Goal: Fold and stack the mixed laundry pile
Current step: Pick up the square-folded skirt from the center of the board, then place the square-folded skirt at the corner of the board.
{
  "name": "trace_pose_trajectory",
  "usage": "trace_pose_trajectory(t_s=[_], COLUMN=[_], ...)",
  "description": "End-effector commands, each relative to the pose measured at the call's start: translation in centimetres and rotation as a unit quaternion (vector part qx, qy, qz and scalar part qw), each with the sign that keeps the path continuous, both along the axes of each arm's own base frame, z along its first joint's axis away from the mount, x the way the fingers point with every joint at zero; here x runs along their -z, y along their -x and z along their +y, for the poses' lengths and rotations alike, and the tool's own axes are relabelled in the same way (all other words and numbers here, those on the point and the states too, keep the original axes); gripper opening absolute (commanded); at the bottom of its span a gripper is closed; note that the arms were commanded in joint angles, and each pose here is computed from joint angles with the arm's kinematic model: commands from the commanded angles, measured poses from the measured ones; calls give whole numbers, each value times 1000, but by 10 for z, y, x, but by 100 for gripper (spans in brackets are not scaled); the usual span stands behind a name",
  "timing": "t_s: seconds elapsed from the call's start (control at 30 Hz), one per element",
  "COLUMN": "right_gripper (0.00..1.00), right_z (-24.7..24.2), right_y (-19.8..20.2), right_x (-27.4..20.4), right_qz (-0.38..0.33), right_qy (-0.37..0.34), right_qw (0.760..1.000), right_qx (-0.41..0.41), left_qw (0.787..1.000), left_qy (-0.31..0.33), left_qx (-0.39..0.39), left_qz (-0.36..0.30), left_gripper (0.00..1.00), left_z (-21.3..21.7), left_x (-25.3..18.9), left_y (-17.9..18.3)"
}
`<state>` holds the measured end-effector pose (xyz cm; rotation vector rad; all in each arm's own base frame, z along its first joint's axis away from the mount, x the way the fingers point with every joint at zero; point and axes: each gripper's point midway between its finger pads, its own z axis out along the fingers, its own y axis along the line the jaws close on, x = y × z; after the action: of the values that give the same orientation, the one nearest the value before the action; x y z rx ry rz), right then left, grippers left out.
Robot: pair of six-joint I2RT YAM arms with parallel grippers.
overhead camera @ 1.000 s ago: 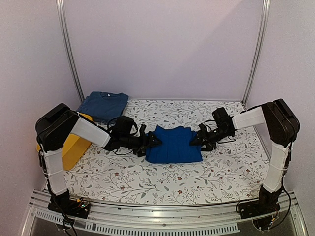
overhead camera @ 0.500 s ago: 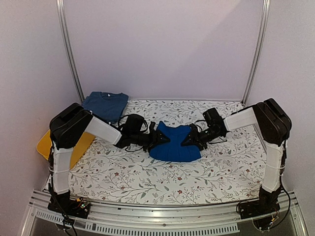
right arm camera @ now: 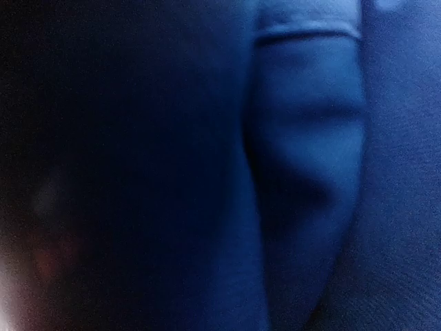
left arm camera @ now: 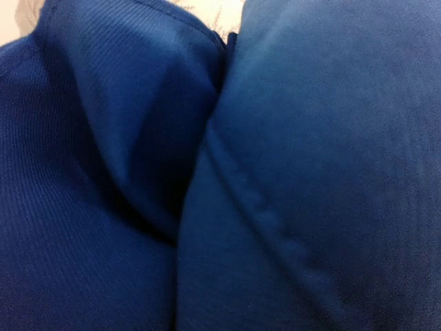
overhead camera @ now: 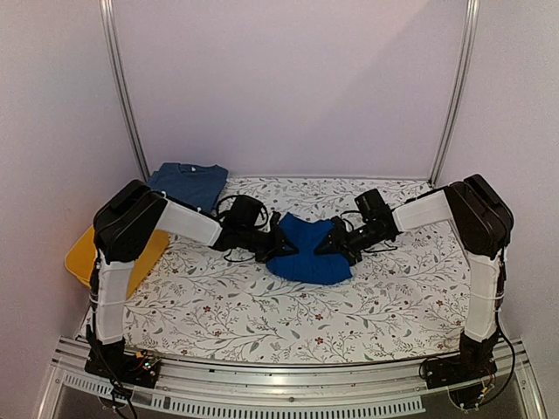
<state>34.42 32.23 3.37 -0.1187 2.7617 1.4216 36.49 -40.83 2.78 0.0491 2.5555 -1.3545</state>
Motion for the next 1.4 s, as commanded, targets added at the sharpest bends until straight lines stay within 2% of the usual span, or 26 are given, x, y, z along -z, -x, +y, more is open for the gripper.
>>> trace_pose_trajectory(t_s=[0.0, 0.17, 0.27, 0.57, 0.83, 1.03, 1.37], right_gripper=[65, 79, 84, 86, 86, 87, 87], right_z=[-7, -40, -55, -75, -81, -81, -81], right_y=[-14, -26, -27, -7, -1, -1, -2], right_x=[-5, -24, -38, -33, -31, -33, -33], right_qz=[-7, -13, -22, -19, -21, -25, -25], right_qy=[8, 9, 16, 42, 56, 57, 58], right_qw=[1000, 998, 997, 997, 997, 996, 996], right_qx=[19, 60, 69, 62, 57, 57, 57], left_qw=[993, 977, 960, 912, 842, 821, 808], left_qy=[-110, -196, -261, -352, -431, -453, -460], left_qx=[33, 47, 47, 35, 64, 58, 43], left_qz=[-27, -65, -92, -209, -318, -343, -365], left_gripper=[0, 0, 0, 0, 0, 0, 0], left_z=[22, 49, 72, 123, 147, 168, 205], left_x=[2, -18, -30, -94, -150, -177, -208], left_y=[-9, -41, -61, -125, -167, -182, -192])
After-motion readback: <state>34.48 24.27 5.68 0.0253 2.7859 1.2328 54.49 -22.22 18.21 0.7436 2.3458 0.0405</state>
